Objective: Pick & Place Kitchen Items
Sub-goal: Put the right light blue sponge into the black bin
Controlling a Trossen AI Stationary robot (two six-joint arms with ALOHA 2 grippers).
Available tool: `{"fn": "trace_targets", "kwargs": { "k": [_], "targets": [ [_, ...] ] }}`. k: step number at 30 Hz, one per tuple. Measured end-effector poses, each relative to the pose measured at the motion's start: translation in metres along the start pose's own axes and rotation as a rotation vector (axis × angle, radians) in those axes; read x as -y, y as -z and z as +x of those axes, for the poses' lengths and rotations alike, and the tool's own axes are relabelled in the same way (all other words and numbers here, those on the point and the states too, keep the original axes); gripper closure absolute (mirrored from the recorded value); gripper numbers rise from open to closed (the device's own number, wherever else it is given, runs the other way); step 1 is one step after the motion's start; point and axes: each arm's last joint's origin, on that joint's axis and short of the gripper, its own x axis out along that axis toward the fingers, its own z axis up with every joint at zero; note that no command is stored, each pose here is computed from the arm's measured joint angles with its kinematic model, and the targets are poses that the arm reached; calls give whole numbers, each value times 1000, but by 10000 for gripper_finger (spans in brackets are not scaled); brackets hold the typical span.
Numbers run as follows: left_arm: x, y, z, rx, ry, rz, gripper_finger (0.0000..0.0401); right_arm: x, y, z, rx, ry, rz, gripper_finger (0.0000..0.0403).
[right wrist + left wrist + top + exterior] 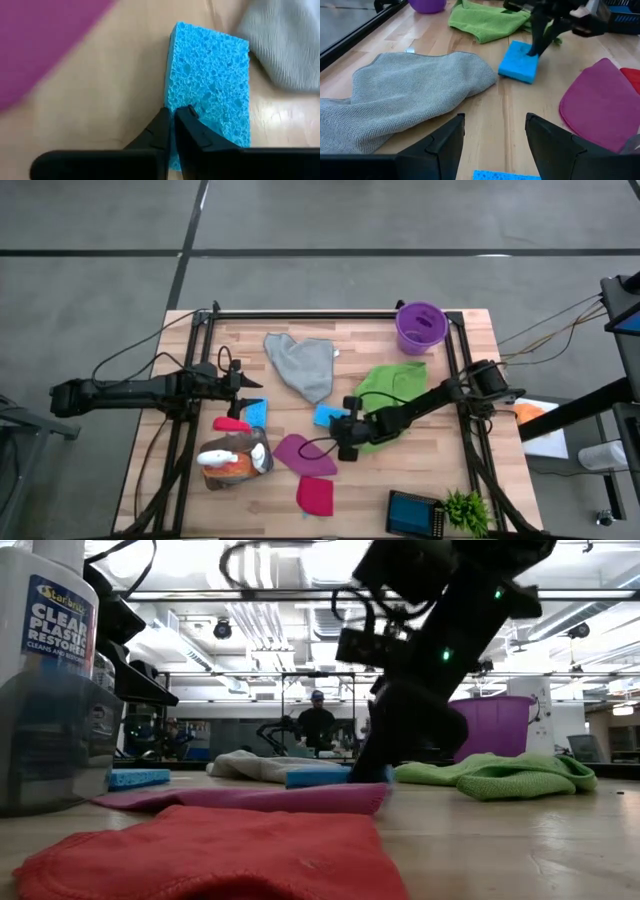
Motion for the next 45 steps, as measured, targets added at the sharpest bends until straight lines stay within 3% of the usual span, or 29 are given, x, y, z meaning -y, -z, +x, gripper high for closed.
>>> {"fn": "trace_targets", "kwargs": {
  "k": [6,14,22,25,32,38,45],
  "targets": [
    [0,0,0,-4,0,0,187,-14,-16,-29,148,-65,-33,385],
    [0,1,0,-8,-1,-1,187,-35,-32,-73,460,-183,-120,385],
    [0,2,0,-20,0,-3,187,-43,-3,-88,958,-423,-155,385],
    [0,2,0,-20,0,-2,187,-38,20,-90,1044,-456,-140,385],
    [0,2,0,-21,0,-3,187,-43,62,-104,1024,-495,-116,385],
    [0,3,0,-26,1,-3,187,-66,79,-141,971,-476,-136,385],
    [0,3,0,-29,1,-3,187,-95,79,-209,642,-393,-146,385]
  ]
}}
